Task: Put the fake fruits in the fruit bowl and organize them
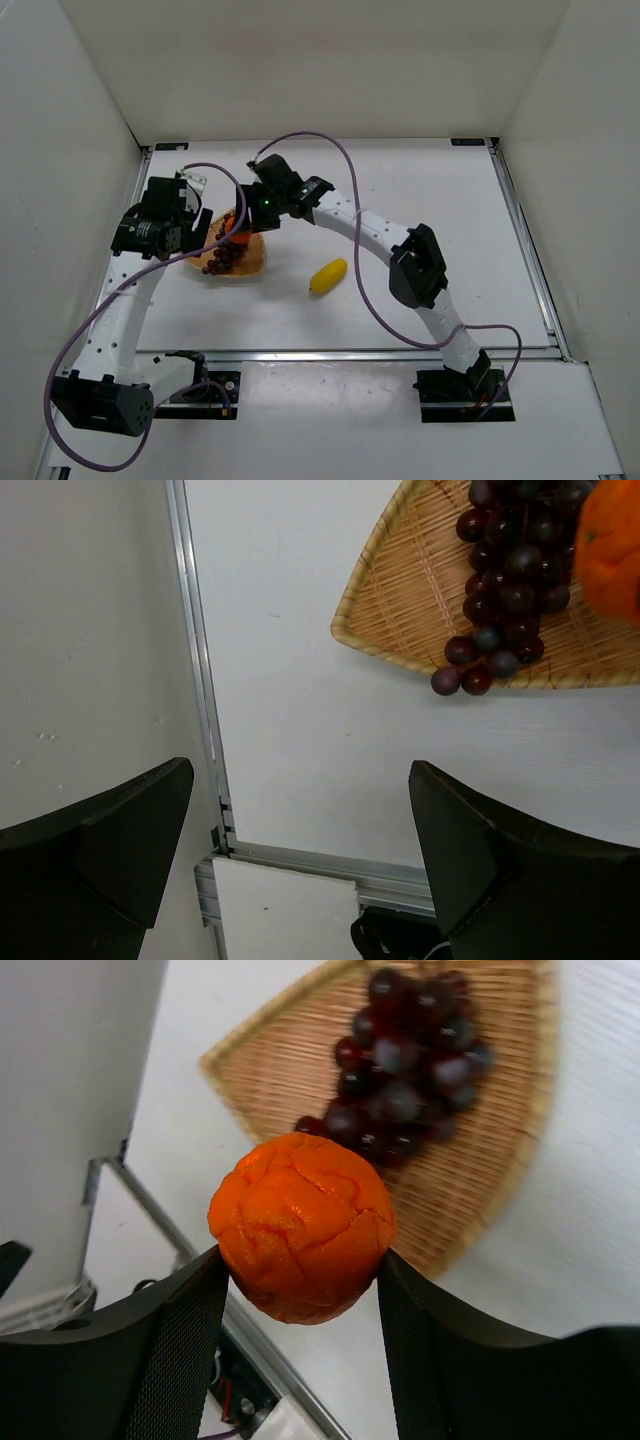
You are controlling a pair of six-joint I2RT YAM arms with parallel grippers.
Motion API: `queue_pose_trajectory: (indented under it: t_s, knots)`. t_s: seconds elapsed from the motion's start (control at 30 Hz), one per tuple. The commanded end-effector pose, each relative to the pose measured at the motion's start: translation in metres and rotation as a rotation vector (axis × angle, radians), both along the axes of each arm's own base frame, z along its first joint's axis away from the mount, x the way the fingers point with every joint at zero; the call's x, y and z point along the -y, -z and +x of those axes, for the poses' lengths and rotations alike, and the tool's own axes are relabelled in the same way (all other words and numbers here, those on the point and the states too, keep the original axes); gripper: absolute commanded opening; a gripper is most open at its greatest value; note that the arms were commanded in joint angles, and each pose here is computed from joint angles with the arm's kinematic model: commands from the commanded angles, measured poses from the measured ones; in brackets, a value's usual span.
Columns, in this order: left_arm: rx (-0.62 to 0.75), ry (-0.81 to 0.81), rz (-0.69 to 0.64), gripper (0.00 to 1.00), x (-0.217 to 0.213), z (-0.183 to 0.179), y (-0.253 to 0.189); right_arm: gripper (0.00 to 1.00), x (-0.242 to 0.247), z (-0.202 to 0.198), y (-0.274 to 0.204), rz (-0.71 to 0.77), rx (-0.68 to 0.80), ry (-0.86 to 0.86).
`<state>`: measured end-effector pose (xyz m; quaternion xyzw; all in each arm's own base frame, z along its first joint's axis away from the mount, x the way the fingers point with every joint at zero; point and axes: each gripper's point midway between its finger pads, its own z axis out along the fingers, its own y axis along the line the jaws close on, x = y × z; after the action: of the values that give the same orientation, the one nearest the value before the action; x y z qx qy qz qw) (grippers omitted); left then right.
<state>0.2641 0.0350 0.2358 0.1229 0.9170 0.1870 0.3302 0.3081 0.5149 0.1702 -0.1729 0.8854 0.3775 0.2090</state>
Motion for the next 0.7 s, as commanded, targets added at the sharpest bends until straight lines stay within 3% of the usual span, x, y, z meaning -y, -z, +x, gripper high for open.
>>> queue_pose_trajectory:
  t_s: [0.0,0.3,0.4,0.43,0.5,0.67]
  knots:
    - [0.058,-0.034,-0.009,1.0,-0.001,0.012,-0.008,0.25,-0.005,0.002,0.035,0.018,-0.123,-0.057]
    - [0.059,-0.034,-0.009,1.0,-0.001,0.016,-0.011,0.27,-0.019,-0.026,0.044,0.014,-0.137,-0.151]
    - [0.05,-0.034,-0.008,1.0,-0.001,0.015,-0.01,0.52,-0.019,-0.028,0.044,0.018,-0.142,-0.158]
    - [0.05,-0.034,-0.008,1.0,-0.001,0.015,-0.01,0.78,-0.019,-0.029,0.043,0.022,-0.147,-0.165]
    - [0.059,-0.034,-0.009,1.0,-0.001,0.016,-0.014,0.98,-0.016,-0.031,0.041,0.012,-0.13,-0.183]
    - [0.068,-0.034,-0.011,1.0,-0.001,0.016,-0.017,1.0,0.008,-0.03,0.017,-0.05,-0.043,-0.173]
